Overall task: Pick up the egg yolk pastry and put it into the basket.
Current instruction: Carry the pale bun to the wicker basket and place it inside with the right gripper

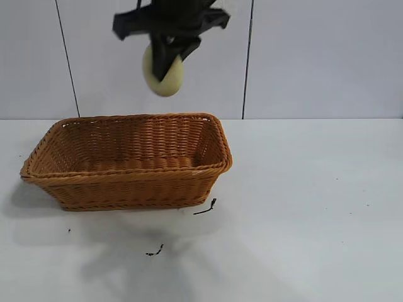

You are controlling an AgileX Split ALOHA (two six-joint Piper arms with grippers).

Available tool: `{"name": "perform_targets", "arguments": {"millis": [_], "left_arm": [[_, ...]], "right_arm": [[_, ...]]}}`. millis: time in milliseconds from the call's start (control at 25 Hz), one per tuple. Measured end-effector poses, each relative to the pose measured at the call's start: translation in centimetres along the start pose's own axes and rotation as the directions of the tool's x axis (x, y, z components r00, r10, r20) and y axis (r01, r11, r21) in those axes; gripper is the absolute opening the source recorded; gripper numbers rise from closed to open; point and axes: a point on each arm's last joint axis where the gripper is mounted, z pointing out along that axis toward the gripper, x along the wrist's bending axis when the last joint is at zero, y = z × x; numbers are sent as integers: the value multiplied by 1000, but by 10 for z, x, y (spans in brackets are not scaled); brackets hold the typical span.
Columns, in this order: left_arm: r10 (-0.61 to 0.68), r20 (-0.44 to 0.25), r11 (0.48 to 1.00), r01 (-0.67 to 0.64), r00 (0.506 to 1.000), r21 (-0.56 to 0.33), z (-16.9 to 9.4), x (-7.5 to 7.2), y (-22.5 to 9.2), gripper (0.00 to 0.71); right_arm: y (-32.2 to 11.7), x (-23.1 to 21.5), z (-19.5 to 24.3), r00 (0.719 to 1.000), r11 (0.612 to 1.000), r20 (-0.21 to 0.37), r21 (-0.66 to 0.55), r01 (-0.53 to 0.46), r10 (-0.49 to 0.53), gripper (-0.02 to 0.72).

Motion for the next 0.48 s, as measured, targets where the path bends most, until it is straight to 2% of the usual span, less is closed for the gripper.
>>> {"name": "perform_targets", "arguments": {"millis": [200,320,400,480], "left_arm": [[0,0,1000,0,1000,0,0,0,0,696],[0,0,1000,0,1000,0,0,0,0,696],[0,0,1000,0,1000,0,0,0,0,696],[0,0,1000,0,1000,0,0,0,0,696]], "right_arm": [[-18,2,72,1000,998,-1,55,6,-6,20],[-26,2,91,1000,996,0,90,7,-7,24],[-27,2,93,1000,996,-5,91,3,-3,68],[-23,3,90,1000,998,-11,70,-2,3,200]]}}
